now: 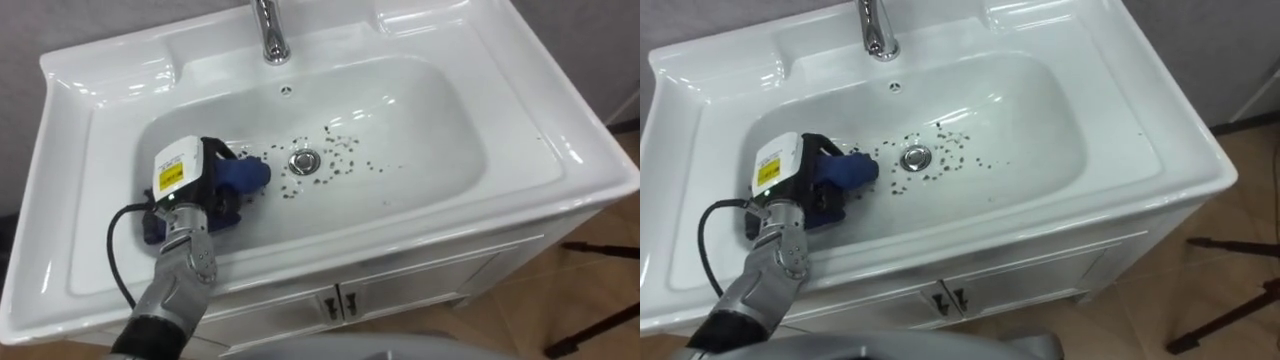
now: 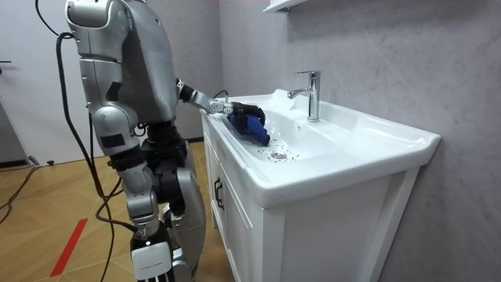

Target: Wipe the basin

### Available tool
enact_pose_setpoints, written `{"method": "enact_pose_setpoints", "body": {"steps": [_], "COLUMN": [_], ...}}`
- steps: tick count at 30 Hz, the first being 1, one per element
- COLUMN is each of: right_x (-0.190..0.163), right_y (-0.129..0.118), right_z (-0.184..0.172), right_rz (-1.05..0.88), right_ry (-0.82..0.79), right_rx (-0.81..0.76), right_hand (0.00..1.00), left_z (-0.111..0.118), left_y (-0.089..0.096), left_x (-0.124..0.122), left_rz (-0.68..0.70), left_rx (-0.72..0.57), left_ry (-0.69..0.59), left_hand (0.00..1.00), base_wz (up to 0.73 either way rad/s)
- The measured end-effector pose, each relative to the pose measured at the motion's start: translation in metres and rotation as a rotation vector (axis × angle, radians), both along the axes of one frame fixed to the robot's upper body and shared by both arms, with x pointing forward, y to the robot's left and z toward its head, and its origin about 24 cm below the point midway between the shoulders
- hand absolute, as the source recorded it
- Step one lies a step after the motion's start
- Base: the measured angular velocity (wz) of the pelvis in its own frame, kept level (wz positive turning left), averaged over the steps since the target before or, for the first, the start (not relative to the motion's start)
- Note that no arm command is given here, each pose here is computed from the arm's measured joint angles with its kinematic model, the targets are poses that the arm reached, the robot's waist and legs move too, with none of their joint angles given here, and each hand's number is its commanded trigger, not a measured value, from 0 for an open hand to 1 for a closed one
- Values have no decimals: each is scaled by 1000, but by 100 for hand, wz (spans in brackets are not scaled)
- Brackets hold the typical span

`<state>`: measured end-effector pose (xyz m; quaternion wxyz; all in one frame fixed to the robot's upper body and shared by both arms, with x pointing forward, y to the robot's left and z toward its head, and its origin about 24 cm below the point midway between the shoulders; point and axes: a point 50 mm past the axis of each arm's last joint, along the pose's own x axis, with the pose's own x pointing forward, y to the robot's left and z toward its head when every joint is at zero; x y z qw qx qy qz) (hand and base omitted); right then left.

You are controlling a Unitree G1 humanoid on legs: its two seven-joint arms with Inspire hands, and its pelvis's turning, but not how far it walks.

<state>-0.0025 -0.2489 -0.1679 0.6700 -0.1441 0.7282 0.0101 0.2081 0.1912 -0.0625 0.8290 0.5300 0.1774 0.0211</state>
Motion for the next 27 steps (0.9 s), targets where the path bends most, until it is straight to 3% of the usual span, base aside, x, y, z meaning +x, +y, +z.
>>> {"method": "enact_pose_setpoints", "body": {"steps": [6, 12, 23, 27], "right_x": [1, -3, 10, 16], "right_y": [-1, -2, -6, -6], "right_z": [0, 1, 2, 3], "right_rz": [-24, -81, -132, -138], "right_ry": [-7, -5, -60, -82], "right_rx": [-3, -10, -42, -40], "right_hand": [0, 0, 0, 0], "left_z": [-11, -22, -25, -26], "left_y": [4, 7, 10, 11], "left_x": [-4, -9, 20, 23], "left_rz": [14, 88, 213, 238], "left_rx": [-18, -130, -389, -427], "left_ry": [78, 147, 234, 240], "left_hand": [100, 100, 100, 100], "base_wz": [-3, -4, -3, -15]}}
